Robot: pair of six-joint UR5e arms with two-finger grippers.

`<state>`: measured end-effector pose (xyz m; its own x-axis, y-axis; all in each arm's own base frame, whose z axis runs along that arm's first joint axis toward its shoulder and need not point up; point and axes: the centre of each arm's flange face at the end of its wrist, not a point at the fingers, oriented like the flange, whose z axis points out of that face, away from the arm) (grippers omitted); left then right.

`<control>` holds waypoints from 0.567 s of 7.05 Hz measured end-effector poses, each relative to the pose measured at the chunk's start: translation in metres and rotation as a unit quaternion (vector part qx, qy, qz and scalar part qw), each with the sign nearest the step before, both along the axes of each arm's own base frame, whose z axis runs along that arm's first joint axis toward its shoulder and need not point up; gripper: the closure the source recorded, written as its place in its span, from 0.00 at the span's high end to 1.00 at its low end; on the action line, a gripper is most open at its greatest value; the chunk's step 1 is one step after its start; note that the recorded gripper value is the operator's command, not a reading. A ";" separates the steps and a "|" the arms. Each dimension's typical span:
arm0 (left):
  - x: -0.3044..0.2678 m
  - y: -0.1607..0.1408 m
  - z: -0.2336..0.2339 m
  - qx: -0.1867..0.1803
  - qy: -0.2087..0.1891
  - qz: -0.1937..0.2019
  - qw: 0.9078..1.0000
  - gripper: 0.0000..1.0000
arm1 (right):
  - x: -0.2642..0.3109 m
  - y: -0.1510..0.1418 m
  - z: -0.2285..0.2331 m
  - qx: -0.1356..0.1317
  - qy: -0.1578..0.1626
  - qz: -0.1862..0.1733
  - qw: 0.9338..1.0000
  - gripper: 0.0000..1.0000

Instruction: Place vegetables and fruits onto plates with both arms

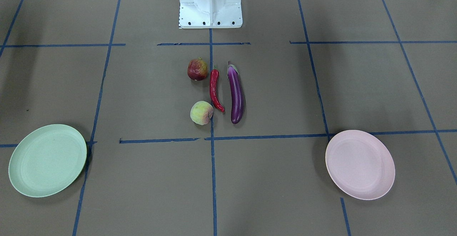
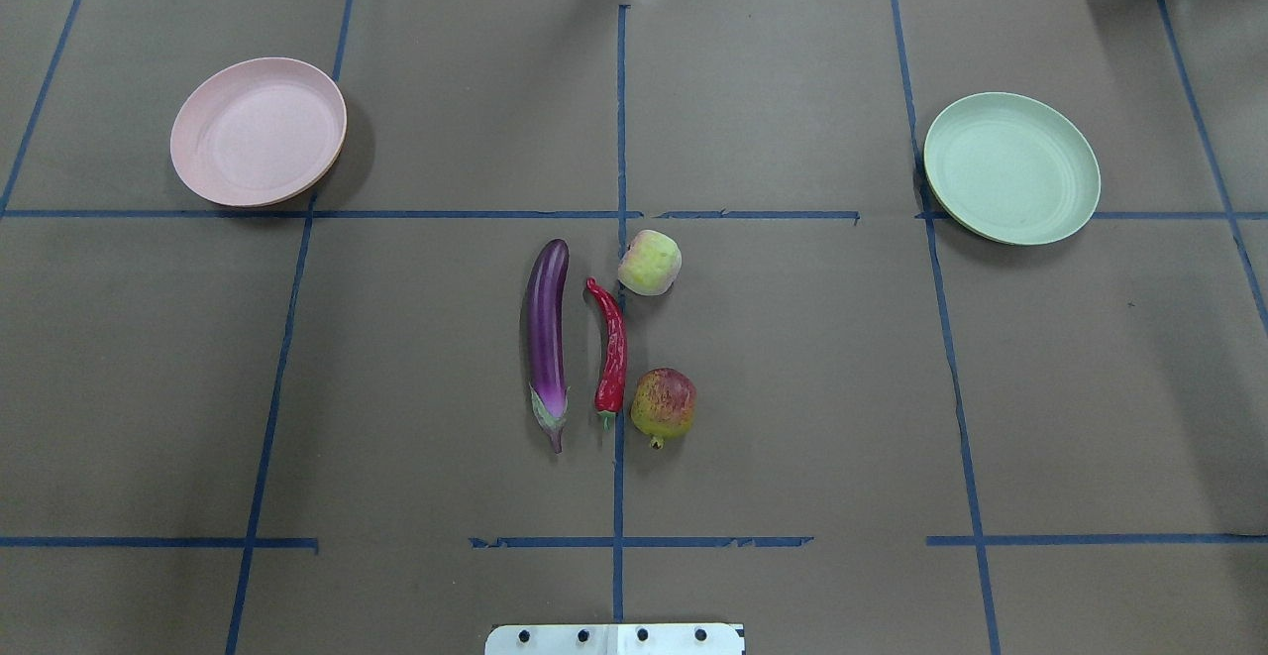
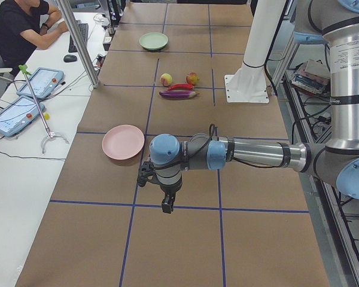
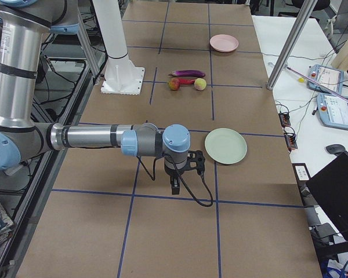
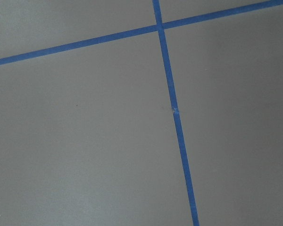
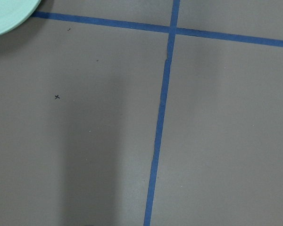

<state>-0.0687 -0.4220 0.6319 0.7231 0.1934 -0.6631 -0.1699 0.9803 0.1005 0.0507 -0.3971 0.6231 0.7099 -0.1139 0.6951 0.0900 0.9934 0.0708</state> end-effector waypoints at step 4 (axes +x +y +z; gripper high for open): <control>0.001 0.003 -0.002 0.003 0.003 0.000 1.000 1.00 | -0.001 -0.002 -0.003 0.016 -0.006 -0.001 1.000 1.00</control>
<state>-0.0682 -0.4186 0.6296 0.7189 0.1980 -0.6663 -0.1694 0.9796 0.1083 0.0493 -0.3992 0.6204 0.7007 -0.1385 0.6999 0.0916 0.9903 0.1043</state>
